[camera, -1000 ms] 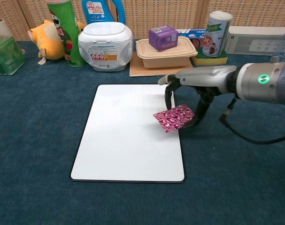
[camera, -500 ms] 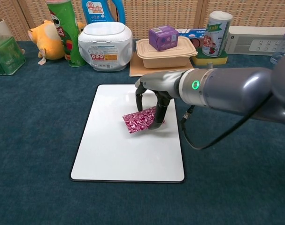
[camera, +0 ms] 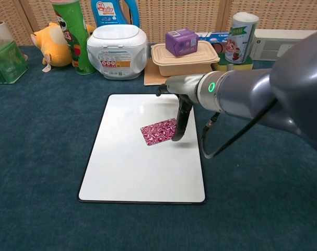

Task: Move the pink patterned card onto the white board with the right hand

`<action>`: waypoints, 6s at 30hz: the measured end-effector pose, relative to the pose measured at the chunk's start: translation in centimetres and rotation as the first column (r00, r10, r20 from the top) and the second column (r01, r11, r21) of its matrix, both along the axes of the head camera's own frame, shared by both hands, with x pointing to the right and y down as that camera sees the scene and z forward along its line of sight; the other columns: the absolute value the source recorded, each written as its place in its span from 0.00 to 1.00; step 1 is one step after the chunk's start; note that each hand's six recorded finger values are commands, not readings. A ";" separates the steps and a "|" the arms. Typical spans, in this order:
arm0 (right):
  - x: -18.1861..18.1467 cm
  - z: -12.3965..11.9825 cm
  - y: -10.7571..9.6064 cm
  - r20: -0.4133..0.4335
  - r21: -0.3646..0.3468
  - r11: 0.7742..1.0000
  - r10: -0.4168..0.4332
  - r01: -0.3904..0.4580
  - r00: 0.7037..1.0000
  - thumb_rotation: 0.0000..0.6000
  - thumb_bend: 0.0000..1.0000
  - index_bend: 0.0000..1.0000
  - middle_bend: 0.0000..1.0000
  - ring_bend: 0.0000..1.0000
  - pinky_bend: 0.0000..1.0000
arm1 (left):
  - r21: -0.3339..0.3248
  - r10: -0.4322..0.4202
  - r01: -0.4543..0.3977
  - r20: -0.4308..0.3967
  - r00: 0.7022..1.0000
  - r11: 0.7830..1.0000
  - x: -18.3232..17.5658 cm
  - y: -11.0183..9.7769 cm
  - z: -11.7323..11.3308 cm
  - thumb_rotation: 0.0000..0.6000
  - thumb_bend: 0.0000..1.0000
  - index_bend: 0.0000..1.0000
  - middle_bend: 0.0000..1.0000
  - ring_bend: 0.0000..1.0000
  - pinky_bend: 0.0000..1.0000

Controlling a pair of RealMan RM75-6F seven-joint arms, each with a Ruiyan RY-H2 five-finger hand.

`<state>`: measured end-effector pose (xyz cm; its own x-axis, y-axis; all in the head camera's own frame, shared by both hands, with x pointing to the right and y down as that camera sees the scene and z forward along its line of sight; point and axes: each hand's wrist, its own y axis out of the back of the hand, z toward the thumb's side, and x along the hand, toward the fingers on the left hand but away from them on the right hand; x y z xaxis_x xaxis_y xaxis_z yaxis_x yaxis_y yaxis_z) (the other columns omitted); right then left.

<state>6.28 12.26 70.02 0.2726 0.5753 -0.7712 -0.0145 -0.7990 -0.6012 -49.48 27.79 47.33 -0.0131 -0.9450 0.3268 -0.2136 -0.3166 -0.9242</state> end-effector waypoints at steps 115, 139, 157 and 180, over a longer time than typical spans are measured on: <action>25.6 6.7 -9.3 -0.115 0.079 0.975 0.216 -0.208 0.970 1.00 0.31 0.56 0.06 0.00 0.02 | 0.030 0.003 -0.006 0.093 0.996 1.000 2.0 0.1 1.0 1.00 0.05 0.00 0.00 0.00 0.02; 18.0 1.7 -7.2 0.052 0.084 0.995 0.058 -0.062 0.997 1.00 0.33 0.56 0.06 0.00 0.02 | 0.031 0.009 -0.011 0.074 0.997 0.999 1.8 0.1 0.7 1.00 0.05 0.00 0.00 0.00 0.02; 6.6 0.4 -1.4 0.173 0.021 0.996 -0.090 0.087 0.981 1.00 0.34 0.56 0.06 0.00 0.02 | 0.030 0.011 -0.012 0.055 0.998 0.999 1.4 0.1 0.4 1.00 0.05 0.00 0.00 0.00 0.02; 0.8 1.1 -1.1 0.223 -0.011 1.000 0.023 -0.022 0.975 1.00 0.35 0.56 0.06 0.00 0.00 | 0.016 0.022 -0.023 0.046 0.999 1.000 1.4 0.1 0.5 1.00 0.05 0.00 0.00 0.00 0.02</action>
<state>7.05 11.17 71.11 0.4253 0.5769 -0.6973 0.1372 -0.8027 -0.5804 -48.11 27.89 47.85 -0.0060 -0.9506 0.3104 -0.1643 -0.3053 -0.9380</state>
